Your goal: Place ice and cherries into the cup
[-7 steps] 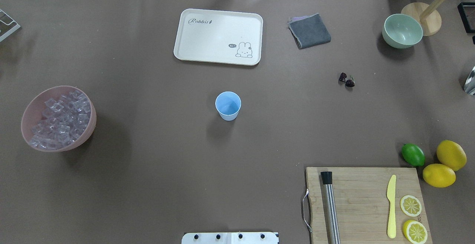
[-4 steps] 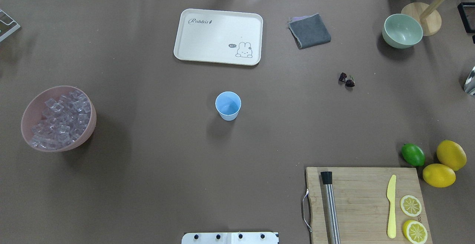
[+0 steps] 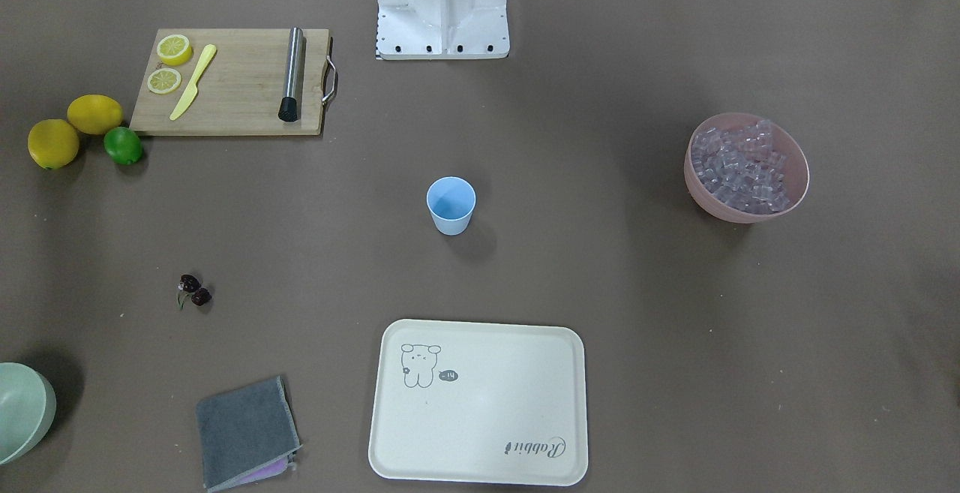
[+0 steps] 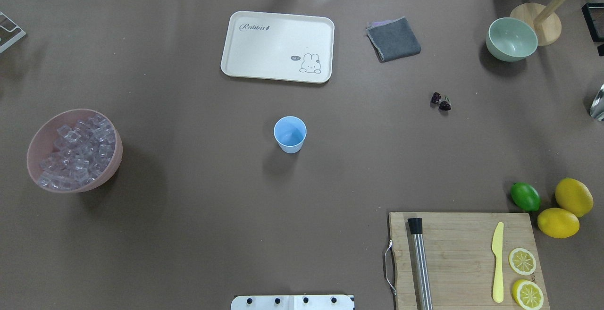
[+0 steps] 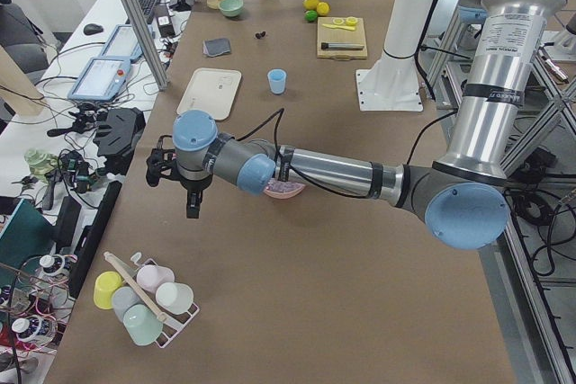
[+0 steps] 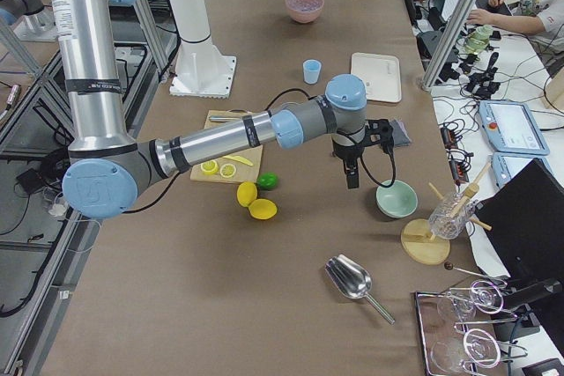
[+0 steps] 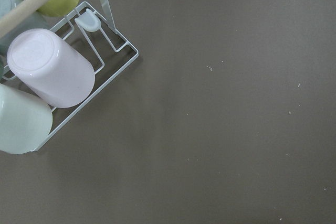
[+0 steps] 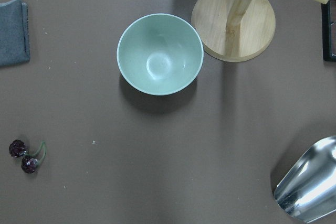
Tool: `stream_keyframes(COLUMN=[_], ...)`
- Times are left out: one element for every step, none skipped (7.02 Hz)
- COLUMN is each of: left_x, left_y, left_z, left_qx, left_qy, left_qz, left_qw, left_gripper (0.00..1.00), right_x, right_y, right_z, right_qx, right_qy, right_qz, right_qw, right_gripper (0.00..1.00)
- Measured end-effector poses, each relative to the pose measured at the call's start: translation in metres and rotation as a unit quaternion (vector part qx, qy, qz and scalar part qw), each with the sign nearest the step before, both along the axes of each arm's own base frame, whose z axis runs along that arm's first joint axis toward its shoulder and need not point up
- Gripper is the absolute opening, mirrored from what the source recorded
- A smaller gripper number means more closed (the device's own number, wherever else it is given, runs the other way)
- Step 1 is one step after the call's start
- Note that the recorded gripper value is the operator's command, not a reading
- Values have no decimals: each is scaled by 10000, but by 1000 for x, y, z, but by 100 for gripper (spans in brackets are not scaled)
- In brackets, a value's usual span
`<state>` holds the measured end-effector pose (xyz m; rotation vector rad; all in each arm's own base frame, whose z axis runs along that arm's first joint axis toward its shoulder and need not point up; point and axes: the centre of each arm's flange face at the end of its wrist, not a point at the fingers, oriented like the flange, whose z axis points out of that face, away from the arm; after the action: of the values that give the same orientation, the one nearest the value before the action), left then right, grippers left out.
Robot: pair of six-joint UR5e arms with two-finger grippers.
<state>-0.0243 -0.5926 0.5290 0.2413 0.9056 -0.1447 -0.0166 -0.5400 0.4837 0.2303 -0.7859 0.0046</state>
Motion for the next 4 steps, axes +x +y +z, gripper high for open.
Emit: stream_keyframes(left_x=[9, 28, 52, 86], left_y=[5, 12, 22, 39], left_z=[-6, -21, -42, -64], left_qx=[148, 338, 580, 833], left_qy=[17, 32, 53, 96], left_qz=[83, 242, 459, 778], left_qw=[9999, 9991, 9972, 9934], left_gripper=[97, 97, 97, 97], right_x=[-5, -7, -7, -7], right_y=[-2, -3, -3, -3], right_z=[-4, -7, -7, -7], right_qx=[25, 36, 35, 31], right_qy=[-10, -22, -27, -16], right_qz=[-25, -36, -37, -30], right_qw=[10000, 10000, 10000, 10000], right_gripper=[100, 100, 100, 100])
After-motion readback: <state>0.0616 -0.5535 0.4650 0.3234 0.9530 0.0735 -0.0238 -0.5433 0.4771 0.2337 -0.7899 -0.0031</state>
